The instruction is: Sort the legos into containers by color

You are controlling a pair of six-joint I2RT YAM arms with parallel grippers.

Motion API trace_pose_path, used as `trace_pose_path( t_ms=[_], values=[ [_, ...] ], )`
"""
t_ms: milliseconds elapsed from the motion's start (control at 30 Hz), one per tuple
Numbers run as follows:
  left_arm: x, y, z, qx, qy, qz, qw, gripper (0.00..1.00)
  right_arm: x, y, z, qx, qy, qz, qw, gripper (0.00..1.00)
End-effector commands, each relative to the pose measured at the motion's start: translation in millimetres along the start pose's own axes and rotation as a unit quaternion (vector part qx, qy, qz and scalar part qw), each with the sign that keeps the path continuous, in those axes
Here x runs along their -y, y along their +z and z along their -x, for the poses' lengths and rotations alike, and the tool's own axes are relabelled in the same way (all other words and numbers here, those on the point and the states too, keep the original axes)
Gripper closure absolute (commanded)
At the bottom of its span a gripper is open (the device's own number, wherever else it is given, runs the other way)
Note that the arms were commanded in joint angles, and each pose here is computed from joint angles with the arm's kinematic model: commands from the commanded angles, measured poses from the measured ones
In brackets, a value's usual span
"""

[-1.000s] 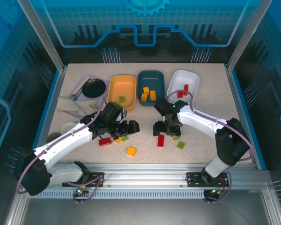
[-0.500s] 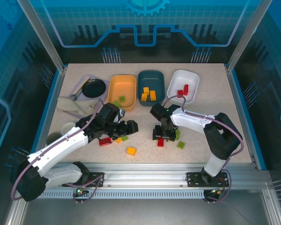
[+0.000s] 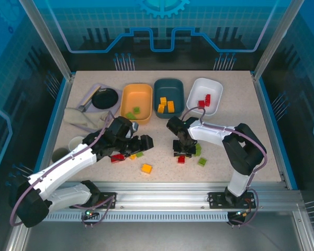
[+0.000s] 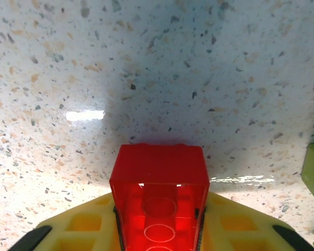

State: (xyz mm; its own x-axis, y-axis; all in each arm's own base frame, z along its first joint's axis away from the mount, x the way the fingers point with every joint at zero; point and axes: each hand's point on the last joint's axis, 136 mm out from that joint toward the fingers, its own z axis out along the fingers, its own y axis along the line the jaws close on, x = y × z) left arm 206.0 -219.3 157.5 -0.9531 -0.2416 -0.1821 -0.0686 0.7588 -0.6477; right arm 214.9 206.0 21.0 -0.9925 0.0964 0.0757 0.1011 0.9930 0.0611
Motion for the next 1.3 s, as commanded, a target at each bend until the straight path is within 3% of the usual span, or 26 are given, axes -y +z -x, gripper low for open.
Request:
trace_pose_path(
  t_ms=[0,233,467,700,833,1267],
  values=[
    [2.0,-2.5,1.7,0.007,-0.009,0.001,1.000,0.18,-1.6,-24.5,9.7,0.040,-0.009,-0.003,0.999,0.74],
    [36.5,-5.7,32.6,0.027,-0.013,-0.017,0.999,0.18,11.2,-100.8,67.5,0.134,-0.001,0.023,0.991,0.77],
    [64.4,0.2,90.4,0.052,-0.028,-0.041,0.997,0.18,30.2,-151.4,166.1,0.205,0.027,0.065,0.976,0.79],
    [72.3,11.3,137.0,0.070,-0.032,-0.037,0.996,0.18,51.7,-143.0,258.1,0.208,0.055,0.074,0.974,0.81],
    [72.8,17.2,144.6,0.070,-0.035,-0.033,0.996,0.18,60.2,-120.8,286.1,0.180,0.064,0.070,0.979,0.82],
    [64.0,23.3,146.7,0.071,-0.047,-0.024,0.996,0.18,65.4,-75.4,281.1,0.126,0.069,0.051,0.988,0.79]
  ],
)
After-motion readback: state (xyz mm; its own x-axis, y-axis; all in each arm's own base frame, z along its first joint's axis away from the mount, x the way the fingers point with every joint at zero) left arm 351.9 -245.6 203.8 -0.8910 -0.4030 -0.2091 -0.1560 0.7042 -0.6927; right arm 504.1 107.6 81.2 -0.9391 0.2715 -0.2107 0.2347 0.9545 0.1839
